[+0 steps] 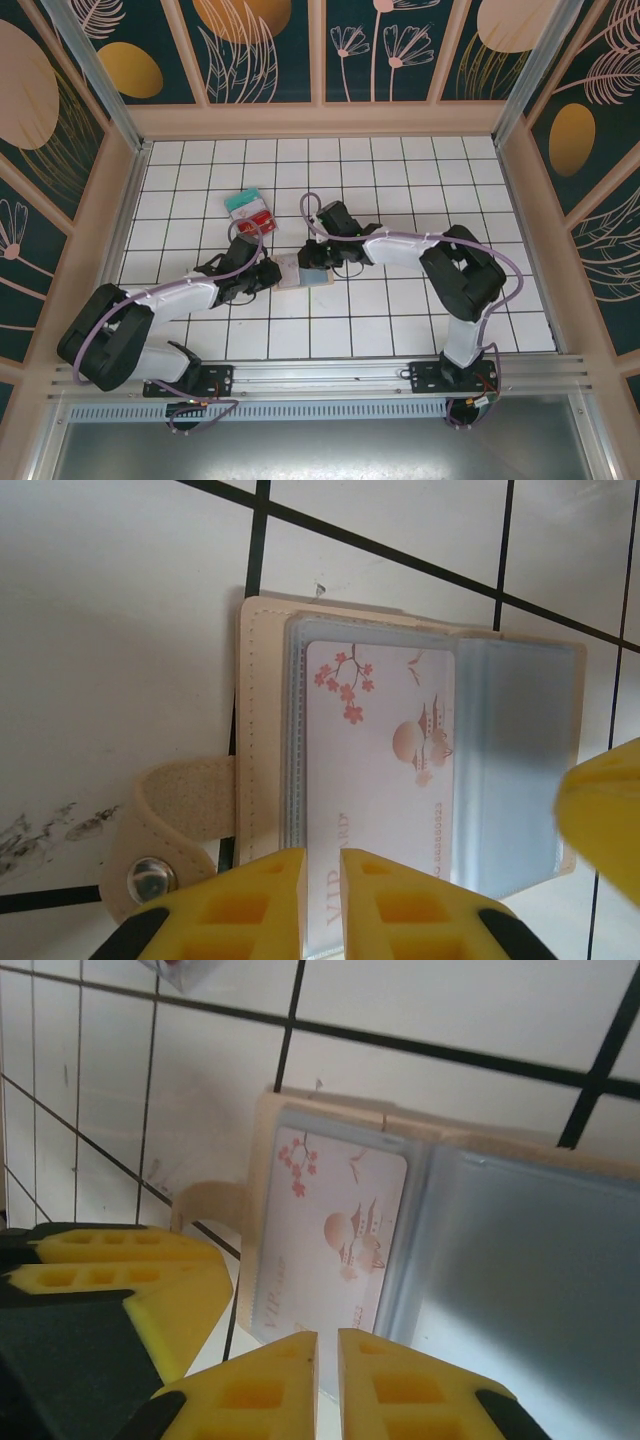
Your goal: Take the credit cards out of the card holder
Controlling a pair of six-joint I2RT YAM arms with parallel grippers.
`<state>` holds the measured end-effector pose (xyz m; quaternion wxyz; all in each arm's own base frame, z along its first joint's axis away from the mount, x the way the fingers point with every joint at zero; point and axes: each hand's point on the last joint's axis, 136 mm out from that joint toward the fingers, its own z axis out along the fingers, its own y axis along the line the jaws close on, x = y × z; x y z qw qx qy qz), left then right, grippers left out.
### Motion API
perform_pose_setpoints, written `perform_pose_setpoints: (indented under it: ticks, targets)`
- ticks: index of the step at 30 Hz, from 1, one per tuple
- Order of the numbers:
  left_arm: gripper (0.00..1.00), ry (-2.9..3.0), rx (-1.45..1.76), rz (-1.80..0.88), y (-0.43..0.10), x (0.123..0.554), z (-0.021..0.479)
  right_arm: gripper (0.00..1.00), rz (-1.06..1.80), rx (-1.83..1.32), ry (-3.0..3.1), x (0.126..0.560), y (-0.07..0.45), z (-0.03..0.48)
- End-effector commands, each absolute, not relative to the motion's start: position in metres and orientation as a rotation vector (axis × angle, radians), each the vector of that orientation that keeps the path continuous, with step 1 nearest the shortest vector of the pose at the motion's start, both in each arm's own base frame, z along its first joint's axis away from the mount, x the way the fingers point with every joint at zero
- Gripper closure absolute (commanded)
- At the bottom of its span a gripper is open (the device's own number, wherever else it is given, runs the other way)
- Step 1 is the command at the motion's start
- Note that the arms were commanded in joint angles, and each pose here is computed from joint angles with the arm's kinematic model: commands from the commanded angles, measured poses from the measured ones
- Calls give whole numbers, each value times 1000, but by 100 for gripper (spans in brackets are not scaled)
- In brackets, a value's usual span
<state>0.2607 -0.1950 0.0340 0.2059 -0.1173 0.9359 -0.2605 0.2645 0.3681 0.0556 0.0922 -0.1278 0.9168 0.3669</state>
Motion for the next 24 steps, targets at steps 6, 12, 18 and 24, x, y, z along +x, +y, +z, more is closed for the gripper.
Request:
perform_pose_setpoints:
  ticks: [6,12,18,24]
  targets:
    - [83,2625,-332,-755,-199,259,23,87,1130,-363,2803,258,377,43]
    - [83,2640,-342,-741,-196,256,19,87,1123,-349,2838,255,375,32]
    - [83,2646,-354,-758,-197,253,16,86,1132,-347,2856,253,376,27]
    - [84,2644,-367,-774,-197,252,16,85,1146,-358,2861,250,379,25]
